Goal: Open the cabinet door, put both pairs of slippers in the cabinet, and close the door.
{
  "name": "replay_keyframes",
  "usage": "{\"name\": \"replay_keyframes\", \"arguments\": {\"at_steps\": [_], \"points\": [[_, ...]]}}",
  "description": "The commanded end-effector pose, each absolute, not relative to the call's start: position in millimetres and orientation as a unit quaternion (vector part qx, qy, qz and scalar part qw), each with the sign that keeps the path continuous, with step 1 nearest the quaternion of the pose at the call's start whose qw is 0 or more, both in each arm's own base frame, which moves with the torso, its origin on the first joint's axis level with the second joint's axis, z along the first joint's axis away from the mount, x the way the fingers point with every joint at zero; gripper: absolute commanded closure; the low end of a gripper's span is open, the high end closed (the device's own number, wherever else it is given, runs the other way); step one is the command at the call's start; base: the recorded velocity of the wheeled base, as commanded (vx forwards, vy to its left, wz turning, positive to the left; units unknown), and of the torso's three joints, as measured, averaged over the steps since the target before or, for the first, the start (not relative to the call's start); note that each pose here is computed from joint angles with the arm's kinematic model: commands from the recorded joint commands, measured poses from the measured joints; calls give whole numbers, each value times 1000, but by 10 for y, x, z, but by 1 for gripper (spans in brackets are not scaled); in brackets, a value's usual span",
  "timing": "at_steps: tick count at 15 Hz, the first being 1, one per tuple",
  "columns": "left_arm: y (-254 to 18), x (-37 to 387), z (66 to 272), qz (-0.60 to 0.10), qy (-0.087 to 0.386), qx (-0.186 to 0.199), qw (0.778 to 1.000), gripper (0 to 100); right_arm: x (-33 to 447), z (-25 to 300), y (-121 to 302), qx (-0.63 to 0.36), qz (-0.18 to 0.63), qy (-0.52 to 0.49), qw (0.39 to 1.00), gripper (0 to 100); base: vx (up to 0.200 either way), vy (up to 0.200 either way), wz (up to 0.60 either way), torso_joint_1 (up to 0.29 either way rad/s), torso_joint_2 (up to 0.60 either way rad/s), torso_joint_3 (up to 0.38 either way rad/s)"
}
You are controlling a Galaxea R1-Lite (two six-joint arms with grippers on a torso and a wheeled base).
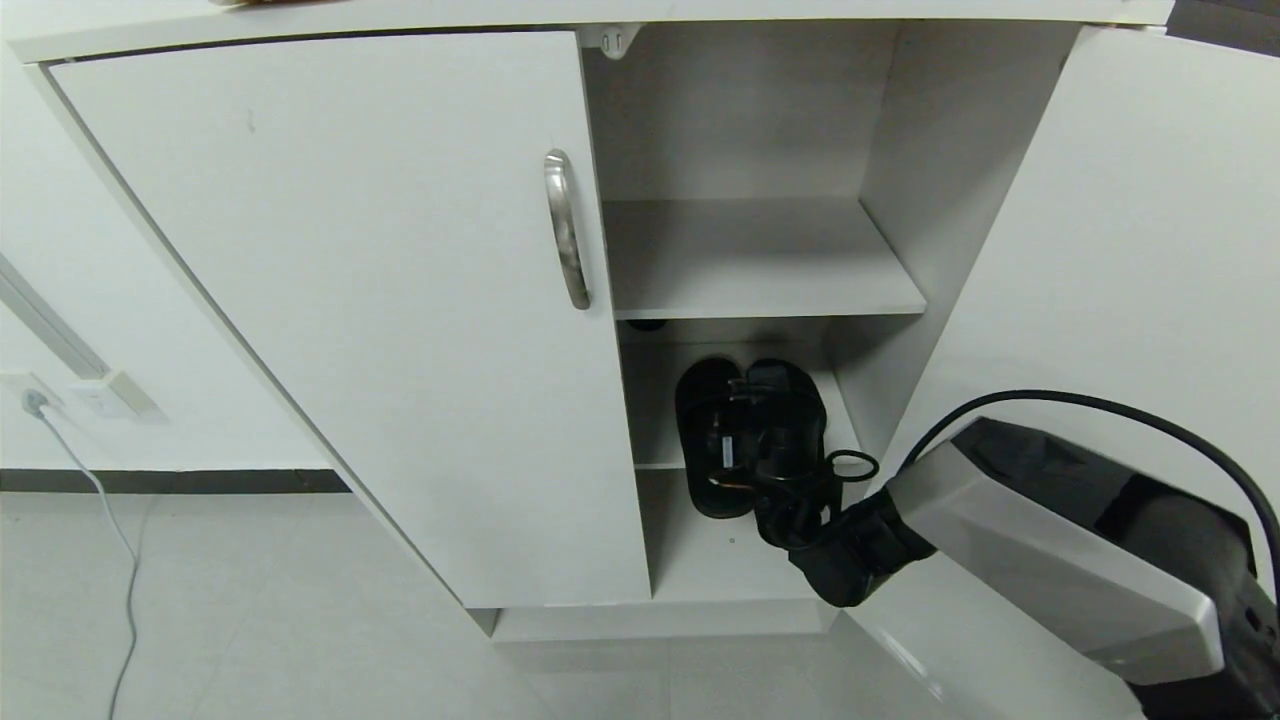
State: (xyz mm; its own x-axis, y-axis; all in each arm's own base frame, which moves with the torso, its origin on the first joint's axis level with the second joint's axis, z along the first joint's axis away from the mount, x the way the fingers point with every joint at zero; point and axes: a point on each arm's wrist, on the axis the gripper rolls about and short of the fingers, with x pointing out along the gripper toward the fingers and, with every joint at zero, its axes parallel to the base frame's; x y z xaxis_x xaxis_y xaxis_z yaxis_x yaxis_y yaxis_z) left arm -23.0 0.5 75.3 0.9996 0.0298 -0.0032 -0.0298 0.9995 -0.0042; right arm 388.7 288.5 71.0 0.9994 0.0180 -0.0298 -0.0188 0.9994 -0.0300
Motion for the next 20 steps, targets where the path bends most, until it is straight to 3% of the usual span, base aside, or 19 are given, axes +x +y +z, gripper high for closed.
{"name": "replay_keyframes", "arguments": {"at_steps": [1,7,11,17,20], "points": [[6,-229,753,15,2,-3,1000,100,3558,942,2852,-8,27,5,1000,0,0,0,0,0,0,0],[5,-229,753,15,2,-2,1000,100,2913,886,2685,-22,64,21,998,0,0,0,0,0,0,0],[5,-229,753,15,2,-2,1000,100,2853,858,2711,-24,71,21,997,0,0,0,0,0,0,0],[4,-229,753,13,2,-2,1000,100,2824,843,2725,-25,75,23,997,0,-200,0,0,2,2,-1],[4,-229,753,13,2,-2,1000,100,2816,843,2733,-26,77,23,996,0,0,0,0,0,0,0]]}}
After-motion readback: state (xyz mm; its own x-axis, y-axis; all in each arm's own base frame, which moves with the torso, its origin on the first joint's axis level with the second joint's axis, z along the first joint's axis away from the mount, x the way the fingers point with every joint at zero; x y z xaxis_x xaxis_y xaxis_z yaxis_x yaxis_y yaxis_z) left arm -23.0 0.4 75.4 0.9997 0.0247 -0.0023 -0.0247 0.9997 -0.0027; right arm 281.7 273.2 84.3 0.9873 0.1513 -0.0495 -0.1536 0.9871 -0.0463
